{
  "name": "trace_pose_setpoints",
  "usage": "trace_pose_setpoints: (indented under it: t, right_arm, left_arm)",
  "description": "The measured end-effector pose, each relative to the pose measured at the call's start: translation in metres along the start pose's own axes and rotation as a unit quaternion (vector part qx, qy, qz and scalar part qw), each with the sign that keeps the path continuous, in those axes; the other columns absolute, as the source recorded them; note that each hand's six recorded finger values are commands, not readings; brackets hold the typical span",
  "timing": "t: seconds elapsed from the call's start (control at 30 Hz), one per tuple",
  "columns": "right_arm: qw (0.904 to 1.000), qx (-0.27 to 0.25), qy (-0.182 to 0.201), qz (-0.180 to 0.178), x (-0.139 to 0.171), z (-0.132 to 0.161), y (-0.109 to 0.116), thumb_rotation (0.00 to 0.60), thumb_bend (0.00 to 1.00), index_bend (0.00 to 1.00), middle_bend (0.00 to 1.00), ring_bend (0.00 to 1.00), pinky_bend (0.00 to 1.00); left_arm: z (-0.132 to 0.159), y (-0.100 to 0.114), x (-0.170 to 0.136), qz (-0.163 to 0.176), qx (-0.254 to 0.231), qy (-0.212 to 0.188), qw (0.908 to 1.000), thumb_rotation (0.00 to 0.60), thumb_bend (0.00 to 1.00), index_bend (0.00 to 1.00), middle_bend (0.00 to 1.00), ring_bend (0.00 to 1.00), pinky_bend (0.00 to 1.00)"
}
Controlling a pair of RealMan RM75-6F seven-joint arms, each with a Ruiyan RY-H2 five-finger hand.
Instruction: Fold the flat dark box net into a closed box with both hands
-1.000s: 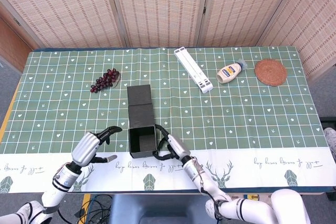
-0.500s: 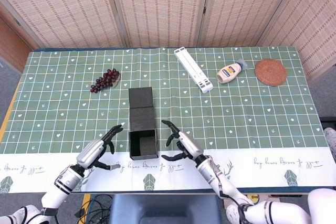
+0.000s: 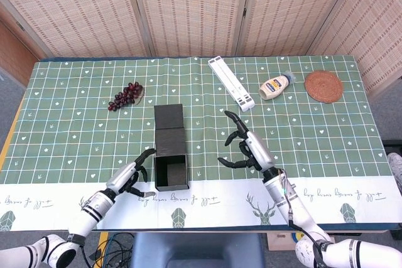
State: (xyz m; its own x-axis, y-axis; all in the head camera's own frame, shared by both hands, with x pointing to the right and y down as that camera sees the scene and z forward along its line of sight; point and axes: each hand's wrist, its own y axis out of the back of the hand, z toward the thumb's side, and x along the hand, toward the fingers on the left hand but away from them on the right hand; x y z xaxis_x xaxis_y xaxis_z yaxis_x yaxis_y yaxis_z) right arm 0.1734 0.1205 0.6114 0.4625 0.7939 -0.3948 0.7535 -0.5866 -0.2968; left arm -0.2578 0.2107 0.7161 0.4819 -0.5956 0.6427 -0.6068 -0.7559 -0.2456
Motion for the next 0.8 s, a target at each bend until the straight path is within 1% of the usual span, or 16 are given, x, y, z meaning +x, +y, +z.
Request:
trace_pose_setpoints:
  t: [0.17, 0.3, 0.43, 0.67, 0.8]
  right_arm:
    - [1.0, 0.003, -0.004, 0.004, 0.005, -0.008, -0.001, 0.6, 0.22, 0.0, 0.02, 0.48, 0.92]
    - [1.0, -0.004, -0.008, 0.003, 0.008, -0.013, 0.001, 0.6, 0.22, 0.0, 0.02, 0.48, 0.92]
    - [0.9999, -0.01, -0.013, -0.001, 0.012, -0.02, 0.005, 0.6, 0.22, 0.0, 0.02, 0.48, 0.92]
    - [0.9998, -0.014, -0.016, 0.001, 0.015, -0.027, 0.006, 0.6, 0.22, 0.0, 0.02, 0.48, 0.92]
    - [0.9997, -0.02, -0.014, 0.005, 0.015, -0.027, 0.004, 0.6, 0.22, 0.0, 0.02, 0.48, 0.92]
  left_arm:
    - [-0.002, -0.006, 0.006, -0.007, -0.03, 0.016, 0.9994, 0.6, 0.1, 0.0, 0.0, 0.53, 0.84]
    - [-0.002, -0.013, 0.008, -0.018, -0.051, 0.025, 0.9982, 0.6, 0.1, 0.0, 0.0, 0.53, 0.84]
    - [-0.003, -0.012, 0.01, -0.012, -0.067, 0.031, 0.9972, 0.6, 0.1, 0.0, 0.0, 0.53, 0.84]
    - [-0.007, 0.0, -0.002, 0.019, -0.055, 0.028, 0.9979, 0.6, 0.1, 0.0, 0.0, 0.53, 0.84]
    - [-0.01, -0.001, -0.007, 0.019, -0.054, 0.034, 0.9978, 0.6, 0.1, 0.0, 0.0, 0.53, 0.84]
